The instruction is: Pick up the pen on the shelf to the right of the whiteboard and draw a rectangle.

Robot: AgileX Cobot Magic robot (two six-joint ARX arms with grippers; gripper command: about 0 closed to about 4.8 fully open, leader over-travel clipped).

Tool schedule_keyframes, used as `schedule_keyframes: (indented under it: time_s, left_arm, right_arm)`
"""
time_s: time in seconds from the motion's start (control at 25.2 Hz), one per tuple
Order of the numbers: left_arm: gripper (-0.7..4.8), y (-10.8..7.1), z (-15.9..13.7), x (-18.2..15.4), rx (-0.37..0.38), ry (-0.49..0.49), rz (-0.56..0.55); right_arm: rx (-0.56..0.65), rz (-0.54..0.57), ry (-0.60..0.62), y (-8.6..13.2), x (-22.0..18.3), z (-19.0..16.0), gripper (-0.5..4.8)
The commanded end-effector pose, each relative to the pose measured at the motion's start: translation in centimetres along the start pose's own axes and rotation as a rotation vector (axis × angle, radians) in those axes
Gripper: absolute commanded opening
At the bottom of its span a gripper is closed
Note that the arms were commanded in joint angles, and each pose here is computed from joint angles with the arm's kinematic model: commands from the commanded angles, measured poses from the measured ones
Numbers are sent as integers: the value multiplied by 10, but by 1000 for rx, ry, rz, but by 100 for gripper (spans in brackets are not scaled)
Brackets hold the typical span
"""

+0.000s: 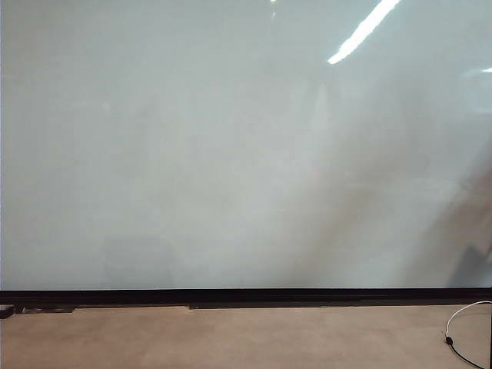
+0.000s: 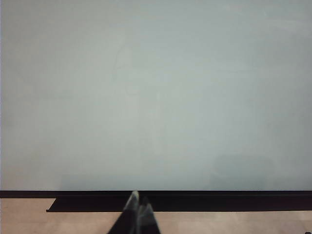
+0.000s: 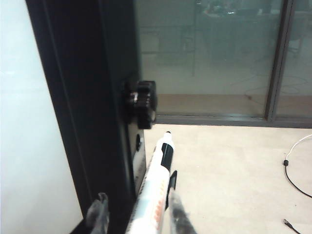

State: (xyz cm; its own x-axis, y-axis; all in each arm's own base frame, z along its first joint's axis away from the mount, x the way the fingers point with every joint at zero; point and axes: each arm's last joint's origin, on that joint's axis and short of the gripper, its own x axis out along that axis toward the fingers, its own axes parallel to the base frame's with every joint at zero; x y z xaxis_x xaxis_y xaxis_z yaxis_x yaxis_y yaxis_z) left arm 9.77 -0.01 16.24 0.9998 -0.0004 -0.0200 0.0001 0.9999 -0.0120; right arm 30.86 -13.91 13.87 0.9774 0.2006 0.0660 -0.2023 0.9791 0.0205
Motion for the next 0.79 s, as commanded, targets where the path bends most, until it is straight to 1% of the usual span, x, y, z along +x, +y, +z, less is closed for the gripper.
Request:
schedule_keyframes:
  time_s: [0.04,0.2,0.32,0.44,0.52,0.71,0.79]
  left_arm:
    - [-4,0,2,0,4,-9,-3]
    - [-4,0,2,0,4,-10,-3]
    - [-5,0,2,0,4,-9,-3]
    - [-4,0,2,0,4,-9,-3]
    - [-4,0,2,0,4,-10,-3]
    - [-4,0,2,0,4,-9,-3]
    - [-5,0,2,0,4,-9,-3]
  right_arm:
    - [-3,9,-9,0,0,3,169]
    - [-3,11,-9,0,0,3,163]
    - [-3,14,-9,0,0,3,135]
    - [-3,15,-9,0,0,3,128]
    - [-3,17,-8,0,0,3,81]
    - [-2,18,-7,0,0,2,80]
    - [-3,21,-8,0,0,3,33]
